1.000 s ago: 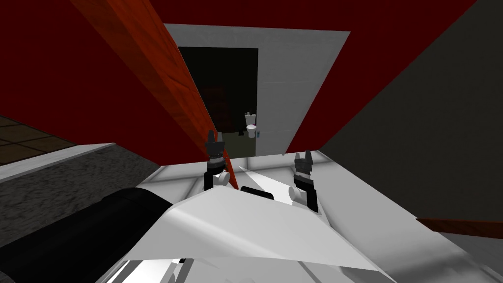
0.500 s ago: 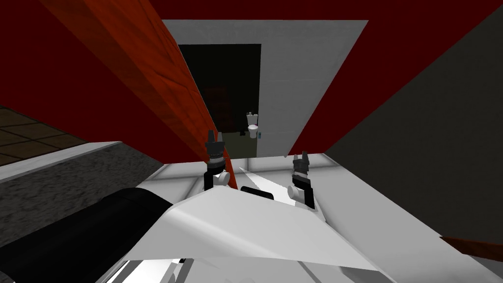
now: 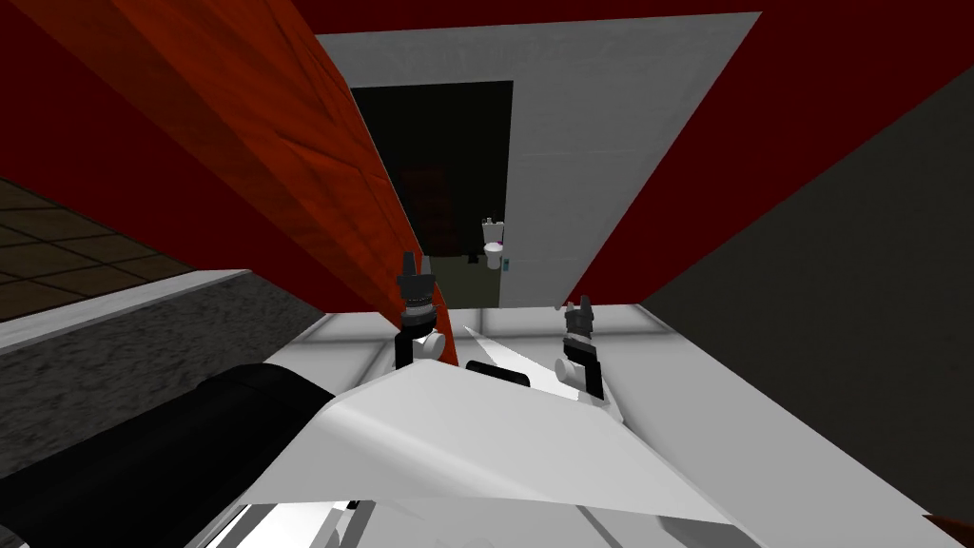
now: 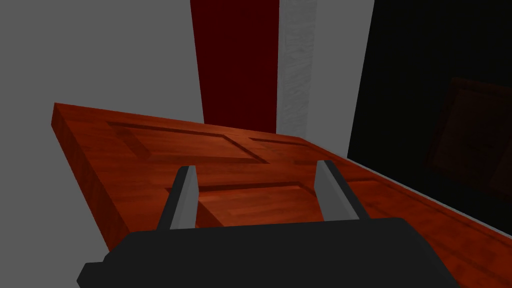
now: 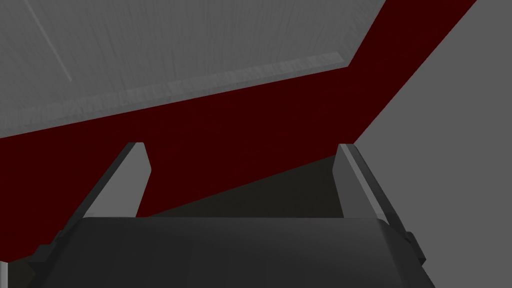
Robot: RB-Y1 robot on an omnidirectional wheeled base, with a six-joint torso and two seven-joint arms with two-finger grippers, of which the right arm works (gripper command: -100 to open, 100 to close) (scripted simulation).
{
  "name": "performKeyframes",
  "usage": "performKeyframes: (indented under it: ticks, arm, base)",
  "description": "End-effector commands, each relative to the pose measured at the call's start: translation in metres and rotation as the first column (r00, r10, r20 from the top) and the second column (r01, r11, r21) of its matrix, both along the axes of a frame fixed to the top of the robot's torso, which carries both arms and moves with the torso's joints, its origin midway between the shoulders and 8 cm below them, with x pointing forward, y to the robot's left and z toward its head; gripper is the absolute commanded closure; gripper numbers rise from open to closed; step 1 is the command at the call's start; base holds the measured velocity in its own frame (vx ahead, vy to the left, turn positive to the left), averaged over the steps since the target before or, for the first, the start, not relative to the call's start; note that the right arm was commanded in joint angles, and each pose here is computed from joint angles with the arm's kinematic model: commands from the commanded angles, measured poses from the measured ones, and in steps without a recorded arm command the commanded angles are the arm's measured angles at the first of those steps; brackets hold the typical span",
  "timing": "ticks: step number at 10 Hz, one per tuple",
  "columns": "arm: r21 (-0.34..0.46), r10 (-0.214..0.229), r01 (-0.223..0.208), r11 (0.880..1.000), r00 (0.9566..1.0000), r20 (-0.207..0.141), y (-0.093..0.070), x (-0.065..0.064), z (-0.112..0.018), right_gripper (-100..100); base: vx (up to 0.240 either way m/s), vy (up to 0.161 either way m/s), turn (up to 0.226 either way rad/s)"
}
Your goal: Pull the door open
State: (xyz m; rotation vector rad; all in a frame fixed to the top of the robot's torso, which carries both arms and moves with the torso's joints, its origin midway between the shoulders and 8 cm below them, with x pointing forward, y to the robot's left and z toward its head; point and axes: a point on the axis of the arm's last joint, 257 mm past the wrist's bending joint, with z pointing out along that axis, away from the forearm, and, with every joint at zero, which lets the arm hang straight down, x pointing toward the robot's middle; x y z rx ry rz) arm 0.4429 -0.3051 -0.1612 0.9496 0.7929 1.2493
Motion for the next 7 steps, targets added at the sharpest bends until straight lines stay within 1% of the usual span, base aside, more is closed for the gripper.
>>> performKeyframes:
  ticks: [1, 4, 7]
  arm:
    - [-0.001, -0.006, 0.006, 1.0, 0.9998, -0.017, -0.002, 0.002, -0.011, -100]
    - [-0.001, -0.019, 0.019, 1.0, 0.9987, -0.047, -0.006, 0.009, -0.03, -100]
    - [-0.001, -0.032, 0.032, 0.999, 0.9965, -0.078, -0.009, 0.014, -0.049, -100]
  base:
    - [0.098, -0.022, 0.097]
    - [0.094, -0.026, 0.097]
    - [0.094, -0.015, 0.1]
